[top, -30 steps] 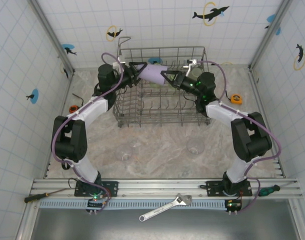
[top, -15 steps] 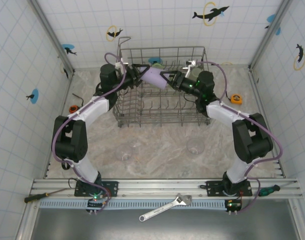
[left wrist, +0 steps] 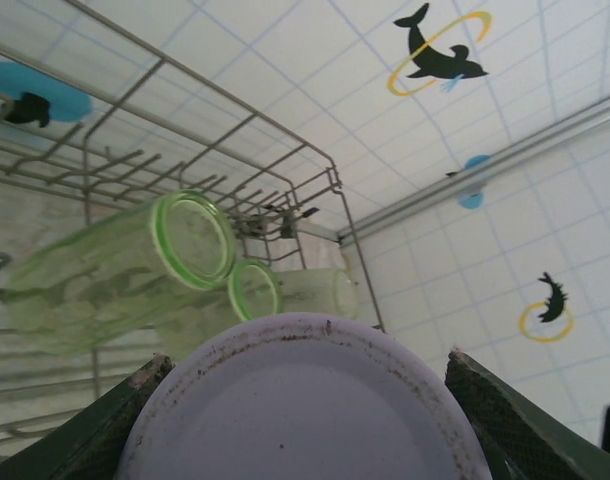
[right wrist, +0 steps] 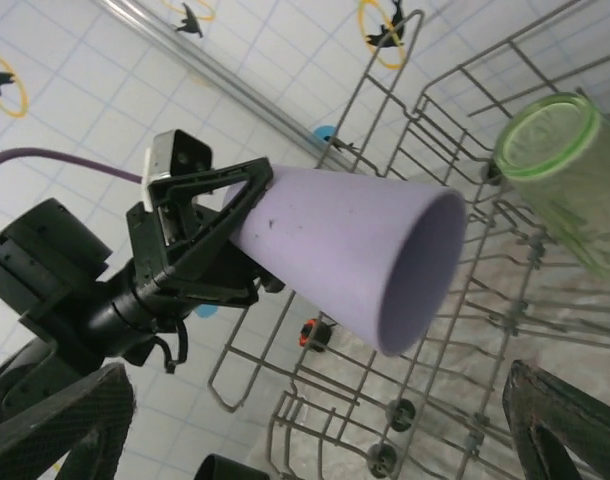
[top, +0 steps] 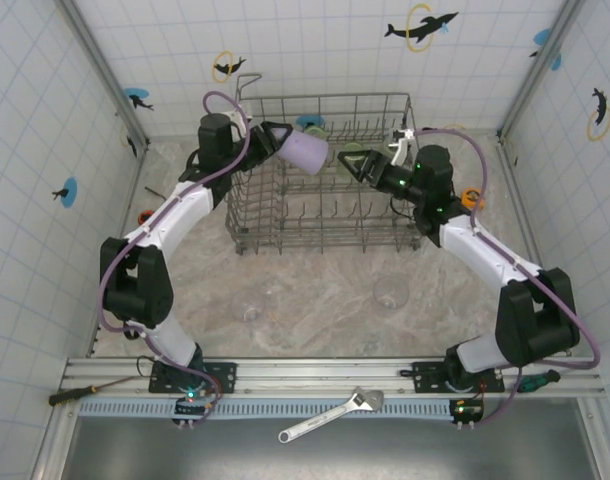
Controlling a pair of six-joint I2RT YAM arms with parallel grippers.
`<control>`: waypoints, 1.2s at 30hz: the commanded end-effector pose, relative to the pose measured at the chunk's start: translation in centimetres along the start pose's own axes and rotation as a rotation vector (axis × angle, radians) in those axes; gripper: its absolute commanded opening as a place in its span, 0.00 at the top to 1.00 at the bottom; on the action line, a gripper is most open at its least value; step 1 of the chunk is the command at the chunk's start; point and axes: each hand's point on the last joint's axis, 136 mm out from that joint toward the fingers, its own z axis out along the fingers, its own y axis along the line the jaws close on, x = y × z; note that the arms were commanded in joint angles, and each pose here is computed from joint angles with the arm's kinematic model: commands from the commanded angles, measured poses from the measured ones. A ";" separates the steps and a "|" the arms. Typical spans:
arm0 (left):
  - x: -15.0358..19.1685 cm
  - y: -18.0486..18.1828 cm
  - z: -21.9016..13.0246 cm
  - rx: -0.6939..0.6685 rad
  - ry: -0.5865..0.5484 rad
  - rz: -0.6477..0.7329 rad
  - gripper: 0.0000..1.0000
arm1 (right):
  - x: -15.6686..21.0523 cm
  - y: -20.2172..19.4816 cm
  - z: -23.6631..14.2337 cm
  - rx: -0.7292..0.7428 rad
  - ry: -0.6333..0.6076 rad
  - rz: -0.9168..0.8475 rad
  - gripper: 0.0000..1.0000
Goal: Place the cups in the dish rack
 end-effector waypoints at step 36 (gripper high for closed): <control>0.4 2.3 2.2 -0.472 0.006 0.568 1.00 | 4.3 -5.6 -8.6 0.376 0.018 -0.138 0.01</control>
